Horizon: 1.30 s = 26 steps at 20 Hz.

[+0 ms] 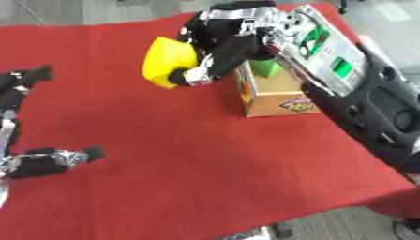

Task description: Pick up the objects with one hand, pass them to the other hand, and then place them into the box on the other side of the table.

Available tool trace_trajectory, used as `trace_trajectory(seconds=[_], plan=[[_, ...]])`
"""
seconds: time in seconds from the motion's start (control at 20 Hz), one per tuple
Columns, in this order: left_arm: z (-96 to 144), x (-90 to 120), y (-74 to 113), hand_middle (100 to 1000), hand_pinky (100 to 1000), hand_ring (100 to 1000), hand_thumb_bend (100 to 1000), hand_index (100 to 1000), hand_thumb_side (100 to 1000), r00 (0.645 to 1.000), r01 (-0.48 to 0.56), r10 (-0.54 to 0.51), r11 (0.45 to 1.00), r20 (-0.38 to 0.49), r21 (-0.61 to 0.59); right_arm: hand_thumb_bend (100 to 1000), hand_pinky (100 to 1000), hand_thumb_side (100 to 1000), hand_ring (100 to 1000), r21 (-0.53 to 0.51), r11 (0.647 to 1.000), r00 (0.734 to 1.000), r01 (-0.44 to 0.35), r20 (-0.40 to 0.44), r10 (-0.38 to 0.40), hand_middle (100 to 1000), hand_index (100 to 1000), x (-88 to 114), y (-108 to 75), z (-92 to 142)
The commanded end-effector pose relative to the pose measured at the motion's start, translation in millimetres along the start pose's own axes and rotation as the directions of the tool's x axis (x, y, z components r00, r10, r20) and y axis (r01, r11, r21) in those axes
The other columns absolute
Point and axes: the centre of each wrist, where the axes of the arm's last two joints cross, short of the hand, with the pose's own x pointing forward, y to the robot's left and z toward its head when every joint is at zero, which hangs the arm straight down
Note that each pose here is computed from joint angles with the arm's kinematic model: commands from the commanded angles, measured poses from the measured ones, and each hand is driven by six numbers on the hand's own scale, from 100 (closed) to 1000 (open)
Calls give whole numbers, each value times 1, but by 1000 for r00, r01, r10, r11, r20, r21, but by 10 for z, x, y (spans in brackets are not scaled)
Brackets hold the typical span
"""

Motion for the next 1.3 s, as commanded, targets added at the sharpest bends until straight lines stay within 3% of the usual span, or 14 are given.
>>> trace_trajectory(seconds=[0.05, 0.35, 0.7, 1.0, 1.3], plan=[[3, -222, 395, 671, 779, 717, 852, 898, 496, 996, 71, -69, 997, -58, 33, 275, 729, 100, 695, -124, 992, 1000, -24, 9, 26, 272, 403, 38, -286, 229], [122, -491, 993, 661, 774, 706, 844, 890, 509, 970, 169, -151, 982, -189, 81, 269, 730, 100, 697, -347, 938, 1000, 2, -23, -11, 276, 408, -186, -714, 600], [220, -623, 1503, 659, 774, 706, 838, 883, 506, 928, 246, -180, 953, -326, 176, 277, 727, 100, 696, -570, 818, 990, -74, -144, -10, 281, 416, -587, -1019, 981], [235, -574, 1723, 657, 773, 704, 829, 883, 505, 903, 247, -127, 935, -411, 253, 286, 726, 100, 698, -649, 746, 975, -148, -222, 0, 290, 426, -875, -1017, 1094], [217, -493, 1817, 657, 772, 704, 830, 882, 506, 895, 229, -83, 929, -438, 291, 284, 726, 100, 705, -687, 685, 953, -242, -302, 35, 326, 459, -1023, -952, 1097]])
